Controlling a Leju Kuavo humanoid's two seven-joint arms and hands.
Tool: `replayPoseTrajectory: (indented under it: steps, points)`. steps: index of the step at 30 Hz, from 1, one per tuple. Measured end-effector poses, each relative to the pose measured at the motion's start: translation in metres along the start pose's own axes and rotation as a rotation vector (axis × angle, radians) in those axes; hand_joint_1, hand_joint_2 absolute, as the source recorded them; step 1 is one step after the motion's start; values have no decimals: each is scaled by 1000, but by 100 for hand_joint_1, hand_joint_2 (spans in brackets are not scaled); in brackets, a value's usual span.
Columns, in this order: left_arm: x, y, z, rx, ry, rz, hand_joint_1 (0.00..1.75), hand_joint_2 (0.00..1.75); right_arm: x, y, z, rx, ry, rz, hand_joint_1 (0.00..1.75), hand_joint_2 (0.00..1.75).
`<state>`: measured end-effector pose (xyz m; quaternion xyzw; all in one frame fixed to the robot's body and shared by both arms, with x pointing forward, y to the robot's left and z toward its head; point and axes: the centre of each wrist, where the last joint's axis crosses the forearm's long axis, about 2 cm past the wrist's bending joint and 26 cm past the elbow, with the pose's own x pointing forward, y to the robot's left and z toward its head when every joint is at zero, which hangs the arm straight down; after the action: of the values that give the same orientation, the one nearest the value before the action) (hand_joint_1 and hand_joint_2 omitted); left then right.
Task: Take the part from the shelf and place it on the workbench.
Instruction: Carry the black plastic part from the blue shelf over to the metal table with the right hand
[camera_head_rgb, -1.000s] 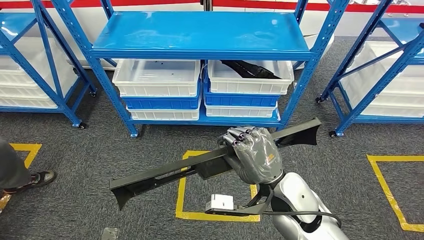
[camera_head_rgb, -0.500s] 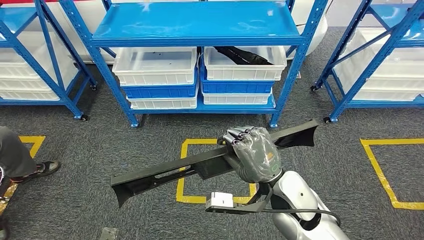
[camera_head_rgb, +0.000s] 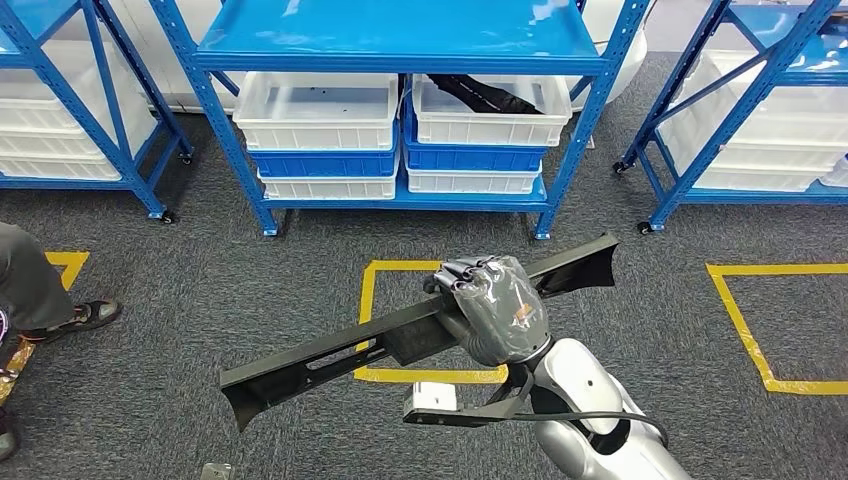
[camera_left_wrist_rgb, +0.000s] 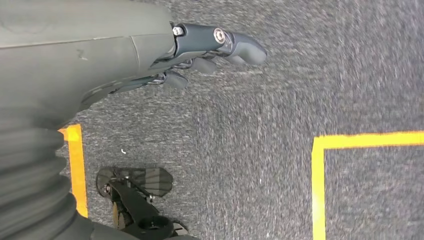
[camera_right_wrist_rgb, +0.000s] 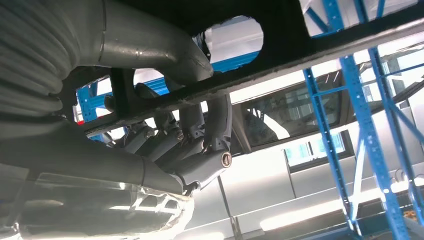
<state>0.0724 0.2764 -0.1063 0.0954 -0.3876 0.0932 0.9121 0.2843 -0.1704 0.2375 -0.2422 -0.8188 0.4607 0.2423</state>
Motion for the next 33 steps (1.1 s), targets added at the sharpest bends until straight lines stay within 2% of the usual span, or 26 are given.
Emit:
replayPoseTrajectory:
  steps: [19, 33]
  points:
    - [-5, -5, 5, -9, 23, 5, 0, 175, 1, 8, 2, 38, 23, -23, 169, 175]
    - [-1, -5, 2, -12, 20, -1, 0, 175, -2, 11, 8, 63, 37, -22, 169, 175]
